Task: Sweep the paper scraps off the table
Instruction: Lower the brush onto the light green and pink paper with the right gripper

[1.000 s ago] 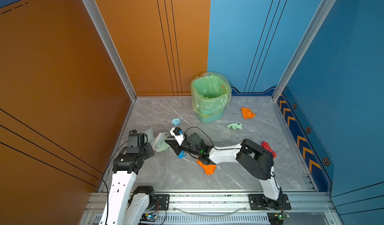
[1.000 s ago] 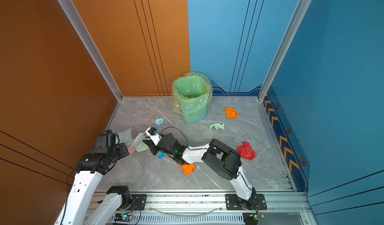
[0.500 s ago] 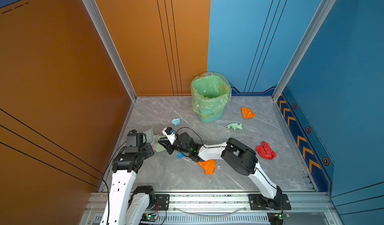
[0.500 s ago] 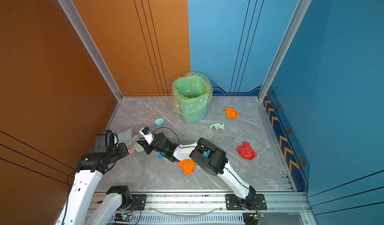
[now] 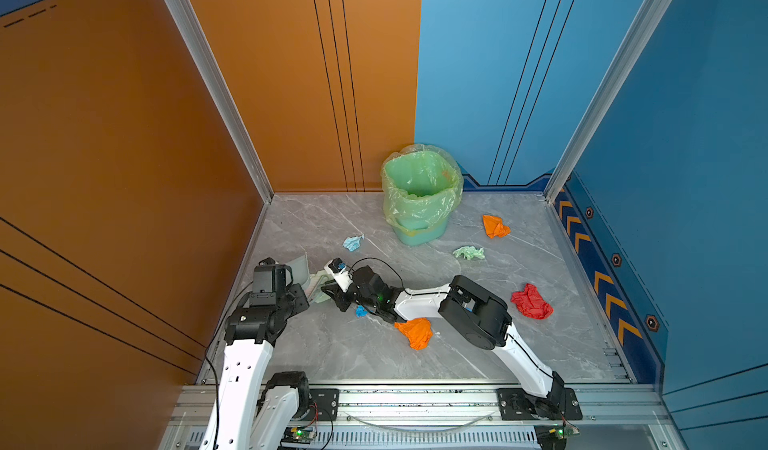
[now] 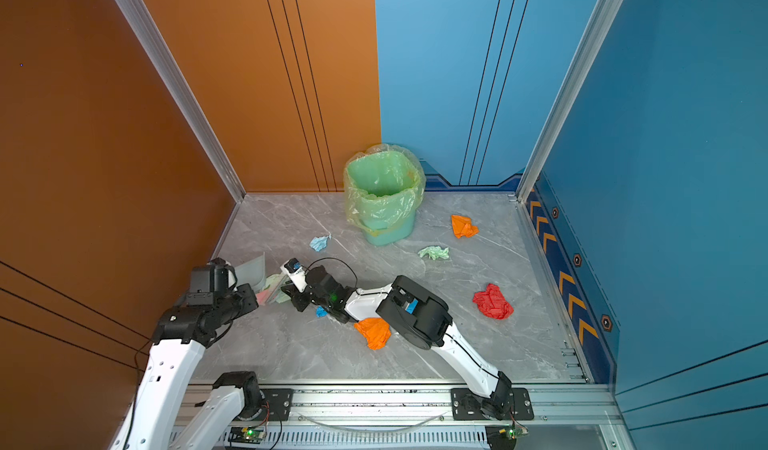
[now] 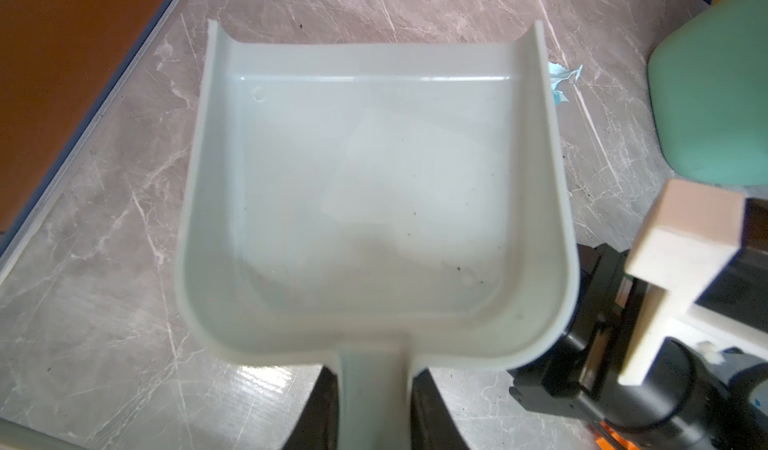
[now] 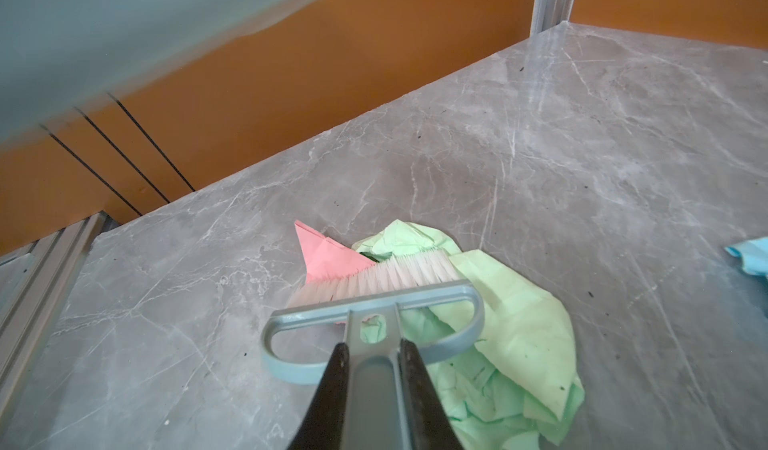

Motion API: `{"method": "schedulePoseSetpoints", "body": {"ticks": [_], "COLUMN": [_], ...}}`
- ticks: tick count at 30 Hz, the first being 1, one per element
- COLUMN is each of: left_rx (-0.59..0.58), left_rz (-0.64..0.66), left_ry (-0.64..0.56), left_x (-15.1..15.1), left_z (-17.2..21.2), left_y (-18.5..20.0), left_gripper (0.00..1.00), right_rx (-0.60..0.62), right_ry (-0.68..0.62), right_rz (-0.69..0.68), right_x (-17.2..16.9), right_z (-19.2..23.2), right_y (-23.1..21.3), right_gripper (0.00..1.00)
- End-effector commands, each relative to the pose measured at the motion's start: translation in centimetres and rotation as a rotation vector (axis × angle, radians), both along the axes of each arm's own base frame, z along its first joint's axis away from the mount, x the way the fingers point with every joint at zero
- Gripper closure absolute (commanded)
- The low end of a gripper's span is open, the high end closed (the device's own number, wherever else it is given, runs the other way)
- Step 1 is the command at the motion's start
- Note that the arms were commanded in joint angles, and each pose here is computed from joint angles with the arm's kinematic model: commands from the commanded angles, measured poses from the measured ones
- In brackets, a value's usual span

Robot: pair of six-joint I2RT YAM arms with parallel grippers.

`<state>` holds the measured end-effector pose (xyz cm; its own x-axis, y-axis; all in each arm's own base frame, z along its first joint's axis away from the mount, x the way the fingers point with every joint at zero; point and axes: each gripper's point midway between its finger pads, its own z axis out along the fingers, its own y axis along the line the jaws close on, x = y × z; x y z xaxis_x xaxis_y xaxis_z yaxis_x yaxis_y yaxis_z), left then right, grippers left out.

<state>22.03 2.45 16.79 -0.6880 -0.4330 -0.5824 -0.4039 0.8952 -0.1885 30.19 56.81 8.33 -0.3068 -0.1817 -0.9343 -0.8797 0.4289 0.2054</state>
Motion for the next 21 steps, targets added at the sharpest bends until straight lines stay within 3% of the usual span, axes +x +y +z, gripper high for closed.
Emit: {"method": "schedulePoseSetpoints", "body": {"ticks": [1,12,21], "left_rx": [-0.002,-0.076,-0.094], "left_rz": [-0.016,-0.054,-0.141], "left_ry": [-0.028,-0.045,-0.039], "left_x": [0.4,0.9,1.1], "left_z": [0.8,0.3,-0.8], "left_y": [-0.1,-1.5,-4.2], "left_gripper": [0.90,0.90,0.90], "right_rx": [-0.082,-0.123,-0.042], "right_ry": [-0.003,-0.013,-0.047], "right_rz": [-0.081,-0.226,-0.196], "right_x": [1.5,6.0,6.7], "right_z": [-1.1,0.7,5.6], "right_y": [-2.9,-11.3,-13.0], "right_gripper": [1.00,1.00,1.00]}}
